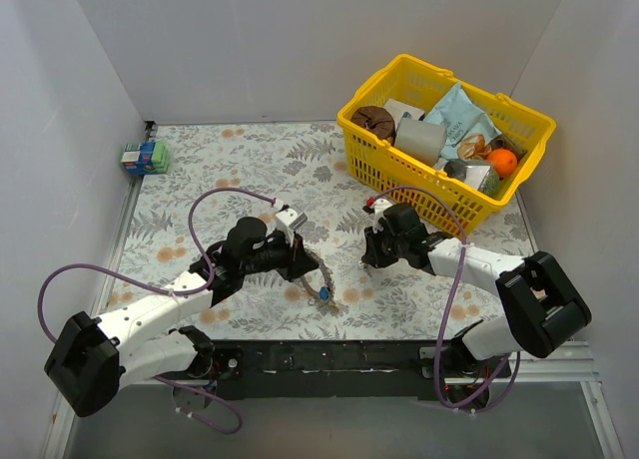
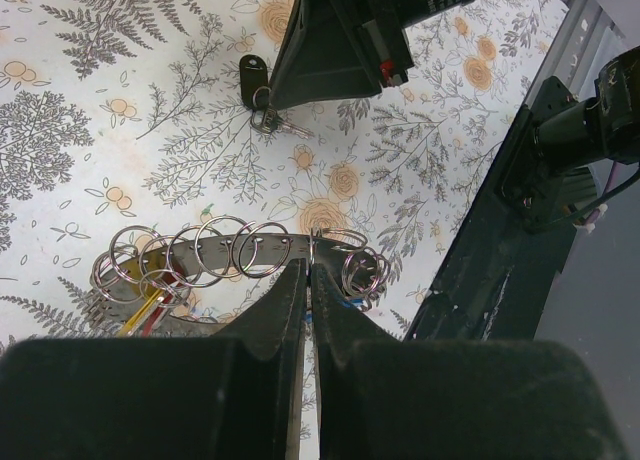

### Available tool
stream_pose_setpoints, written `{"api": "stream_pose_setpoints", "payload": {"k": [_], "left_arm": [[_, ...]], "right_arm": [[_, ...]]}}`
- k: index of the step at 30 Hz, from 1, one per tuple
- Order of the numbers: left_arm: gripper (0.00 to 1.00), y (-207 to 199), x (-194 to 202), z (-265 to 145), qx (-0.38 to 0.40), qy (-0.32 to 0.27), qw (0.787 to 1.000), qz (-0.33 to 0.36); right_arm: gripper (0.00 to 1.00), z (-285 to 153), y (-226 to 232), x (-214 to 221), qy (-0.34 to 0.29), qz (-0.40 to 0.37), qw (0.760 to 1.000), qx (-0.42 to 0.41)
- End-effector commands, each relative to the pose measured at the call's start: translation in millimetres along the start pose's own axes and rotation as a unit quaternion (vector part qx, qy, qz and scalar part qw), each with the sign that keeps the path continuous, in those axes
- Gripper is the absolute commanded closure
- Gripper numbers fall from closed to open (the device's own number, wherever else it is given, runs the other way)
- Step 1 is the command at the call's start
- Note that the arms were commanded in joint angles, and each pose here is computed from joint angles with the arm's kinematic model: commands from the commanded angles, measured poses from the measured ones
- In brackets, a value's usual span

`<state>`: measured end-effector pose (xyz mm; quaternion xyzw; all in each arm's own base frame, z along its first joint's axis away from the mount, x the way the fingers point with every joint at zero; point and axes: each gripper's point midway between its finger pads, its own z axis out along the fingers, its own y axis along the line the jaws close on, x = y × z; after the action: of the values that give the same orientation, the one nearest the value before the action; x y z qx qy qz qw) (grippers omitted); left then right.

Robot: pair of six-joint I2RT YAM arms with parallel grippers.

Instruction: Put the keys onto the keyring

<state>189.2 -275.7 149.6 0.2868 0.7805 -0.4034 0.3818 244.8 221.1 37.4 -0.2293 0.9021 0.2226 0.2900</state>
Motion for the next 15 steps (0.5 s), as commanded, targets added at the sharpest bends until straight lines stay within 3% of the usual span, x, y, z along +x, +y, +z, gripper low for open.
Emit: {"api": "stream_pose_setpoints", "payload": {"k": [1,3,4,7,15], "left_arm": [[1.0,-3.5,-0.2,0.3,0.005,0.005,1.0,0.005],[1.0,-3.1,0.5,0.5,0.005,0.006,1.0,0.005],[1.0,-2.9,0.1,0.6,0.004,0.005,1.0,0.006],[1.0,-3.9,-0.3,0.6,0.006,0.005,1.0,0.006],[1.0,-3.7,0.9,1.4,0.006,0.008,1.0,0.005]], "right_arm": [[0.75,-1.2,-0.7,-9.5,-0.023,-0.003,1.0,0.0],[0.71,-2.2,-3.5,-10.4,-0.026,0.0,1.0,0.003],[0.63,-2.7,-3.3,-10.9,-0.028,0.0,1.0,0.0],[0.53,-3.6,-4.3,-13.7,-0.035,0.0,0.999,-0.002],[0.46,-0.2,-7.4,-14.8,-0.039,0.004,0.999,-0.016]]}}
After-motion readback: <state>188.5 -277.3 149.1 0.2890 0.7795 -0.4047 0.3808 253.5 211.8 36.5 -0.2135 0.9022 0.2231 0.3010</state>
